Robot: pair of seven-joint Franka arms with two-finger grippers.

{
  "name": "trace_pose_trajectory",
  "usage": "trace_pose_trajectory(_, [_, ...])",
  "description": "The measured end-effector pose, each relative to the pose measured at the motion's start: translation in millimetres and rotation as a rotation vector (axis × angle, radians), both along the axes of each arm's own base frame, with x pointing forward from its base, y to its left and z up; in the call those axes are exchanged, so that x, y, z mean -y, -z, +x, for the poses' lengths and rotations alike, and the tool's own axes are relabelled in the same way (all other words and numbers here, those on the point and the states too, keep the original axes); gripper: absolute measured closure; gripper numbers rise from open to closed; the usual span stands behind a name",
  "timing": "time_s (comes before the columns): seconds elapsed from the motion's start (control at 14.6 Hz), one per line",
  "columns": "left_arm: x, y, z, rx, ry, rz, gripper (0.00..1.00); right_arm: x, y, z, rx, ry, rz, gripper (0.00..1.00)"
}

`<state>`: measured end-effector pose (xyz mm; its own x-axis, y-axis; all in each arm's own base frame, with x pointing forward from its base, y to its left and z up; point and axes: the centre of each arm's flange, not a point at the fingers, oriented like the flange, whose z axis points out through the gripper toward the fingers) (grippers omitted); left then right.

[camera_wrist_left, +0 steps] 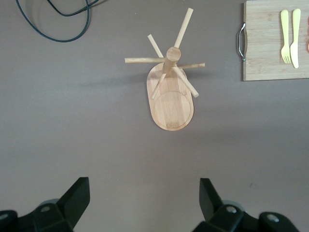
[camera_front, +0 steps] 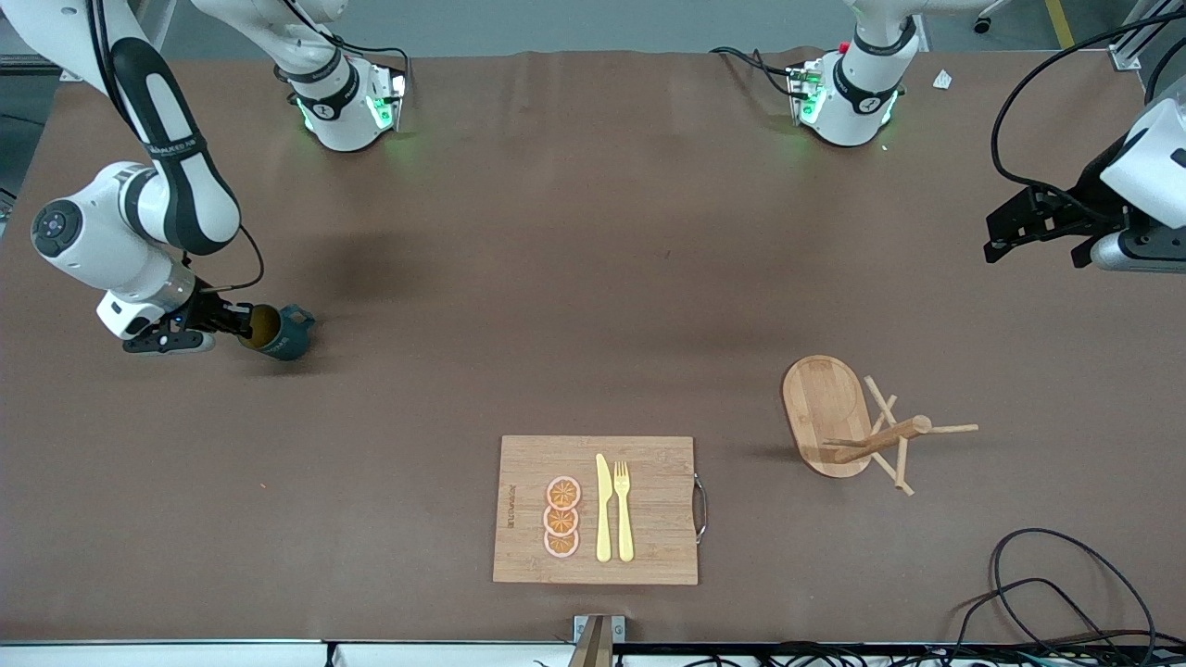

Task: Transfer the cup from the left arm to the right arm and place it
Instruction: 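Lower the teal mug onto the table and open the right gripper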

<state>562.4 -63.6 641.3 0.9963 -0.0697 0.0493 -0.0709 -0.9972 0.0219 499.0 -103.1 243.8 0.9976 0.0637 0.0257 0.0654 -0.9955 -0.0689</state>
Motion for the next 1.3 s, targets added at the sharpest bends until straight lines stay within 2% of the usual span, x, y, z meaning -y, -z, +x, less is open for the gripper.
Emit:
trace_pose_trajectory(0.27, [-0.1,0.0,0.0,0.0,0.0,0.0,0.0,-1.1,-0.9,1.9,0.005,-0.01,0.001,0.95])
trace_pose_trajectory(0.41, [-0.2,0.0,0.0,0.0,0.0,0.0,0.0,-1.3,-2.9,4.1,0.011,-0.012,0.001,0.91])
trace_pose_trajectory(0.55, [-0.4,0.0,0.1,0.0,-0.001,0.0,0.0,-1.2,-4.7,6.0,0.016,-0.016,0.0,0.78])
trace_pose_trajectory(0.69, [-0.9,0.0,0.1,0.0,-0.002,0.0,0.0,-1.2,-5.1,6.6,0.017,-0.018,0.0,0.56])
trace_pose_trajectory(0.82, [-1.4,0.0,0.2,0.0,-0.003,0.0,0.0,-1.2,-5.3,6.8,0.018,-0.018,0.0,0.4])
trace_pose_trajectory(0.89, [-1.6,0.0,0.2,0.0,-0.003,0.0,0.0,-1.2,-5.3,6.8,0.017,-0.018,0.001,0.27])
trace_pose_trajectory(1.03, [-1.7,0.1,0.3,0.0,-0.003,0.0,0.0,-1.0,-7.5,8.5,-0.001,-0.014,0.013,0.09])
trace_pose_trajectory(1.1, [-1.7,0.1,0.3,0.0,-0.003,0.0,0.0,-0.3,-12.2,12.0,-0.021,-0.006,0.033,0.04])
trace_pose_trajectory(1.3, [-1.8,0.1,0.3,0.0,-0.003,0.0,0.0,1.8,-36.3,26.1,-0.086,0.011,0.097,0.01])
